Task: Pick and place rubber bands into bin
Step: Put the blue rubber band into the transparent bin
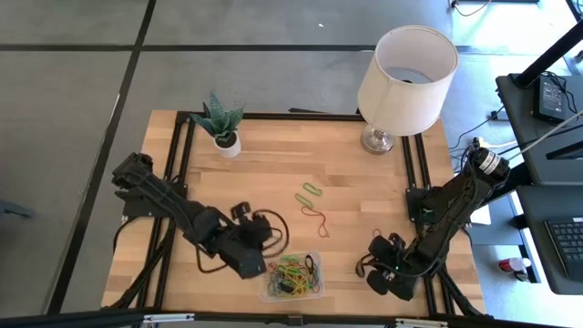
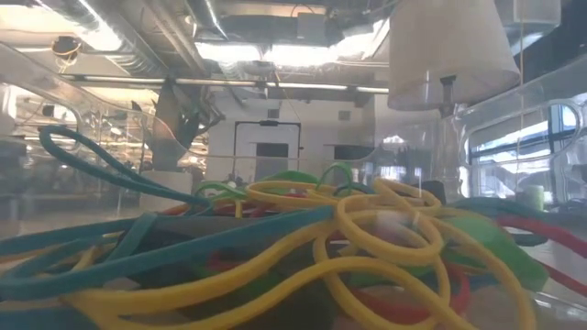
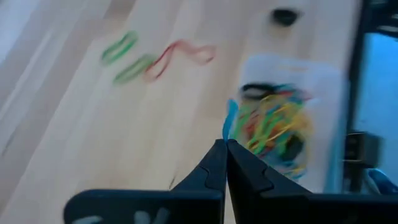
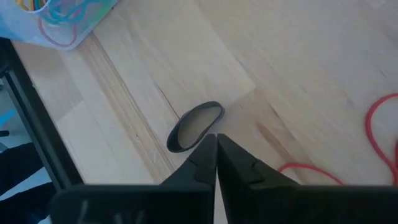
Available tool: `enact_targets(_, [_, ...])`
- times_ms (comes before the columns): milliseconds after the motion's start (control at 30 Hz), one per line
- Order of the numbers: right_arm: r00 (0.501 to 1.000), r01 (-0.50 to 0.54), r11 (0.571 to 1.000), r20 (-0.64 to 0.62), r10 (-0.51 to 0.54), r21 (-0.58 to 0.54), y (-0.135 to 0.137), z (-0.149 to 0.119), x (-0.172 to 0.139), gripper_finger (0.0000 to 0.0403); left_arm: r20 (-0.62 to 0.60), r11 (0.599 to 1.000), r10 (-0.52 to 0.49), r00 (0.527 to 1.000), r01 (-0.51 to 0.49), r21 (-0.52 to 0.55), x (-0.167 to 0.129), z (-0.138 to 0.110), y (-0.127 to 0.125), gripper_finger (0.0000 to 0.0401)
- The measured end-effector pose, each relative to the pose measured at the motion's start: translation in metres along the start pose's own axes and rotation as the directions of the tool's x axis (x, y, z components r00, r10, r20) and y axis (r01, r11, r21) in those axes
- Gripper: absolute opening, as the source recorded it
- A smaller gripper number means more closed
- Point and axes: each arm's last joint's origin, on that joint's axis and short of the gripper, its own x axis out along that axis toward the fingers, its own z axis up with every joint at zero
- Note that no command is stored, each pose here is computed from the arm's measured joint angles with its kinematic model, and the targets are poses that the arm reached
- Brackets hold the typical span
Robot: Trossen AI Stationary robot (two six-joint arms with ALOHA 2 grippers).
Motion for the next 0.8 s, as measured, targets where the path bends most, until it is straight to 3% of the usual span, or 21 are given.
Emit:
enact_targets(233, [1.000, -0.009, 1.000, 0.001, 0.009, 0.008, 0.001, 0.000, 0.000, 0.0018, 0.031, 0.973, -0.079, 0.996, 0.070, 0.218, 0.015, 0.019, -0.041, 0.0002])
enact_targets(533, [1.000, -0.031, 0.999, 0.004, 0.031, 0.019, 0.003, 0.000, 0.000, 0.0019, -0.231, 0.945, -0.057, 0.971, 0.127, 0.301, 0.077, -0.003, -0.061, 0.0002])
enact_targets(800, [0.999, -0.035, 0.999, 0.004, 0.035, 0.035, 0.004, 0.000, 0.000, 0.0019, -0.425, 0.906, -0.056, 0.903, 0.224, 0.358, 0.132, -0.029, -0.079, 0.0002])
